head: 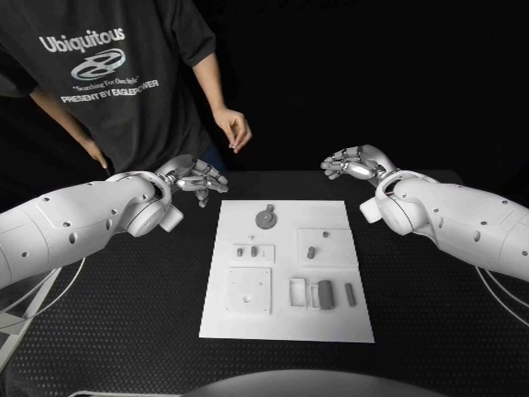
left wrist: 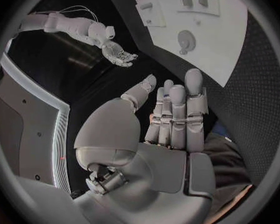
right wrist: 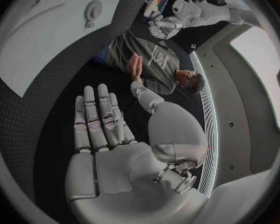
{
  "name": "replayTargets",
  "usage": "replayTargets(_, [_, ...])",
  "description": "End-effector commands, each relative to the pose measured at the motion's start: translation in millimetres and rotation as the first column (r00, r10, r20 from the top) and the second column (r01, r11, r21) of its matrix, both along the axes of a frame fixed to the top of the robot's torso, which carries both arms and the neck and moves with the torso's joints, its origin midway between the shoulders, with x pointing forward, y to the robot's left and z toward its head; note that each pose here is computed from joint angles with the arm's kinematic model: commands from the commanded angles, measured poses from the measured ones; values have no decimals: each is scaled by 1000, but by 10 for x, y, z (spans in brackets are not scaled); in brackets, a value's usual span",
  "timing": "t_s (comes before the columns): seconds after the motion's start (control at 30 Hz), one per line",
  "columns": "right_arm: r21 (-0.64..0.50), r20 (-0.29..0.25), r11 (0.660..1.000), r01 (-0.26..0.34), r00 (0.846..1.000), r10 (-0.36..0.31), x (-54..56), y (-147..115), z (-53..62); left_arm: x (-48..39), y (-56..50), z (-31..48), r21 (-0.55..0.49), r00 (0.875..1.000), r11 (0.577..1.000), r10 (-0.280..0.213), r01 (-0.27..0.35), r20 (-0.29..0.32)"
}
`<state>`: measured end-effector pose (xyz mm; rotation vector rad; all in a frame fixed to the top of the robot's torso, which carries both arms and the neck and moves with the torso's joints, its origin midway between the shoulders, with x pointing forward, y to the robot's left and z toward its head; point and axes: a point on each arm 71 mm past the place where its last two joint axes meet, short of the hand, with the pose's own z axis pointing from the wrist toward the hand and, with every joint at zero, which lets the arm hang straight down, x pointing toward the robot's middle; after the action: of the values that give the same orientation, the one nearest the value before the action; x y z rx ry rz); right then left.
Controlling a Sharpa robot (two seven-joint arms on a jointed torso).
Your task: Assemble the parts on the task board
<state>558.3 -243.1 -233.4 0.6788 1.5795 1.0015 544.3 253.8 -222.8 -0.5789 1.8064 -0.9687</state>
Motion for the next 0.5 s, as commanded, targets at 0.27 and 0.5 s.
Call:
replayTargets(0.27, [-3, 8, 1000, -5, 1000, 5, 3, 7, 4, -14, -53, -12, 79, 999, 996, -35, 34, 9])
replayTargets(0.5, [-3, 8, 1000, -5, 1000, 5, 4, 9, 4, -14, -61, -13, 81, 999, 996, -39, 38, 10])
